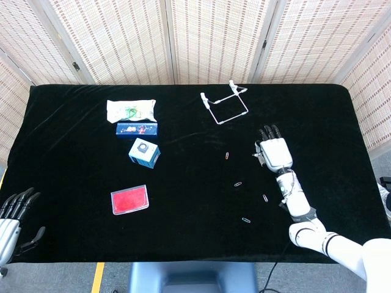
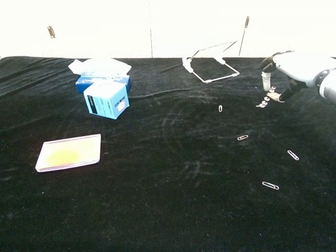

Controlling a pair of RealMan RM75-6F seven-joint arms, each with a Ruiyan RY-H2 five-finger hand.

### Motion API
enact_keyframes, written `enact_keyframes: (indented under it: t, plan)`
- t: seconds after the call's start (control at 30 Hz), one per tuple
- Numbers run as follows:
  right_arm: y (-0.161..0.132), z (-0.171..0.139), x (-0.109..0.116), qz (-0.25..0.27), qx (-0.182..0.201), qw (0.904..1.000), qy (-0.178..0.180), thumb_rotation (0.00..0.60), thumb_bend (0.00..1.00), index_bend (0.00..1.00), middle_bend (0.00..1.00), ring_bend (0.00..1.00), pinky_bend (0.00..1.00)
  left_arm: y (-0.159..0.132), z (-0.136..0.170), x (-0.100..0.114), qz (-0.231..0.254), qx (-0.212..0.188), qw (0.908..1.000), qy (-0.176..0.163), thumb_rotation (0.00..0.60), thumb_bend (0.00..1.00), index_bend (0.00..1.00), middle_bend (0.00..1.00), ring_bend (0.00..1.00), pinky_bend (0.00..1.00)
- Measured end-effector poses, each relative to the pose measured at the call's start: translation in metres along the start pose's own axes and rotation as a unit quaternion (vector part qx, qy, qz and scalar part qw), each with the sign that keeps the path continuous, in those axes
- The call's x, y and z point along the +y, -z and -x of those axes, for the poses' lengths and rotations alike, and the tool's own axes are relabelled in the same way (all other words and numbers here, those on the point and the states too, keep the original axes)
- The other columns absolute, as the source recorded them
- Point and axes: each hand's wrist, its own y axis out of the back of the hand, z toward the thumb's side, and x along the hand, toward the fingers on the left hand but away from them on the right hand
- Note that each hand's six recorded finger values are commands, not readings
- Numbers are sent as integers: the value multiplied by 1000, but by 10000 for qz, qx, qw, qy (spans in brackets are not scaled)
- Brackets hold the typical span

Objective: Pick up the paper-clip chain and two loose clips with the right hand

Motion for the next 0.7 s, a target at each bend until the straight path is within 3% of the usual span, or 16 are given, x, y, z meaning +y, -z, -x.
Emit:
enact_keyframes:
  t: [0.17, 0.7]
  plan:
    - [-16, 1, 5, 290, 144, 9995, -42, 600, 503, 944, 176, 50, 0, 0, 0, 0, 25, -16, 10000, 12, 600, 442, 0, 0, 0, 0]
    - [-69, 18, 10, 359, 393, 9986, -61, 600, 503, 944, 179, 50, 0, 5, 3, 8, 206, -24, 9998, -41, 600, 442, 0, 0, 0, 0]
